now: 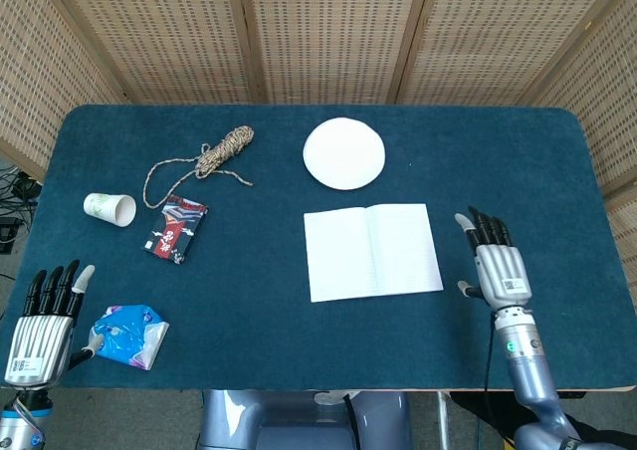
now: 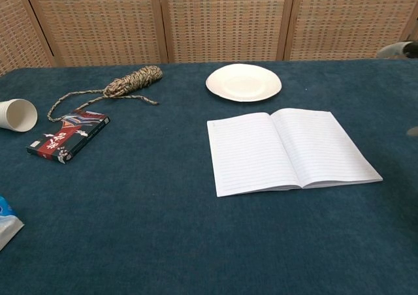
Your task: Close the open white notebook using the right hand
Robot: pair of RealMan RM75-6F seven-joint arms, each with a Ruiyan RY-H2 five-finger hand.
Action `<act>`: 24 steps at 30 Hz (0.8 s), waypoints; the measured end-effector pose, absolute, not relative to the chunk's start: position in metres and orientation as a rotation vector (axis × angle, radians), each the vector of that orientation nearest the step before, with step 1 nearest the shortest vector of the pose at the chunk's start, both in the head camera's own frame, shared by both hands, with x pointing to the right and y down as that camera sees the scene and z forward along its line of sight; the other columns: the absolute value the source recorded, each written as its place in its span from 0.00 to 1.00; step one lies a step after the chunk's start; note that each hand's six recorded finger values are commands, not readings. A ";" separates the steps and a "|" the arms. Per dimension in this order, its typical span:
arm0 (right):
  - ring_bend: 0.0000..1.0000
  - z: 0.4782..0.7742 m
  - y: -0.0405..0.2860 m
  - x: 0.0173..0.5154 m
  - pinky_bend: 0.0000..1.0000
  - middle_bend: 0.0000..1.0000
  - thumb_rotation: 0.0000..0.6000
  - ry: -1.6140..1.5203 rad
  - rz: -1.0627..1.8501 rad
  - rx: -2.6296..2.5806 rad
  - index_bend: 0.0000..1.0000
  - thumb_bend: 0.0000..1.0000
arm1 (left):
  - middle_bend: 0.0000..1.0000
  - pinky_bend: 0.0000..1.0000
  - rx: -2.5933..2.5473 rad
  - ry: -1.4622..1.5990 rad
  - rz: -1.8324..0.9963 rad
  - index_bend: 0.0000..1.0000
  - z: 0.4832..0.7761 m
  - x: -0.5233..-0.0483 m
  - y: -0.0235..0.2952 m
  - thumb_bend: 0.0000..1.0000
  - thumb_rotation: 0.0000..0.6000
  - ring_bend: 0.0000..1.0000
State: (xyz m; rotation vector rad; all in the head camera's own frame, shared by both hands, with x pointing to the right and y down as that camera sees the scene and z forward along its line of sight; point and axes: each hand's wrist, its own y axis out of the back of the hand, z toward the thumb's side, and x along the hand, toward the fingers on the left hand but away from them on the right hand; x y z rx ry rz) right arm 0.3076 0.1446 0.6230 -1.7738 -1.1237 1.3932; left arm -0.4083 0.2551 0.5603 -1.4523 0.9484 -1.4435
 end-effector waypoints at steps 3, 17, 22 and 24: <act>0.00 0.630 0.142 0.283 0.00 0.00 1.00 -1.113 1.385 -1.802 0.00 0.22 | 0.00 0.00 -1.450 0.953 -1.454 0.00 0.563 -0.411 0.253 0.15 1.00 0.00; 0.00 0.647 0.151 0.183 0.00 0.00 1.00 -1.081 1.322 -1.921 0.00 0.26 | 0.00 0.00 -1.454 0.981 -1.479 0.00 0.566 -0.420 0.249 0.15 1.00 0.00; 0.00 0.657 0.158 0.164 0.00 0.00 1.00 -1.067 1.322 -1.951 0.00 0.28 | 0.00 0.00 -1.456 0.991 -1.485 0.00 0.566 -0.423 0.248 0.15 1.00 0.00; 0.00 0.662 0.161 0.158 0.00 0.00 1.00 -1.059 1.327 -1.958 0.00 0.30 | 0.00 0.00 -1.457 0.993 -1.489 0.00 0.566 -0.424 0.248 0.15 1.00 0.00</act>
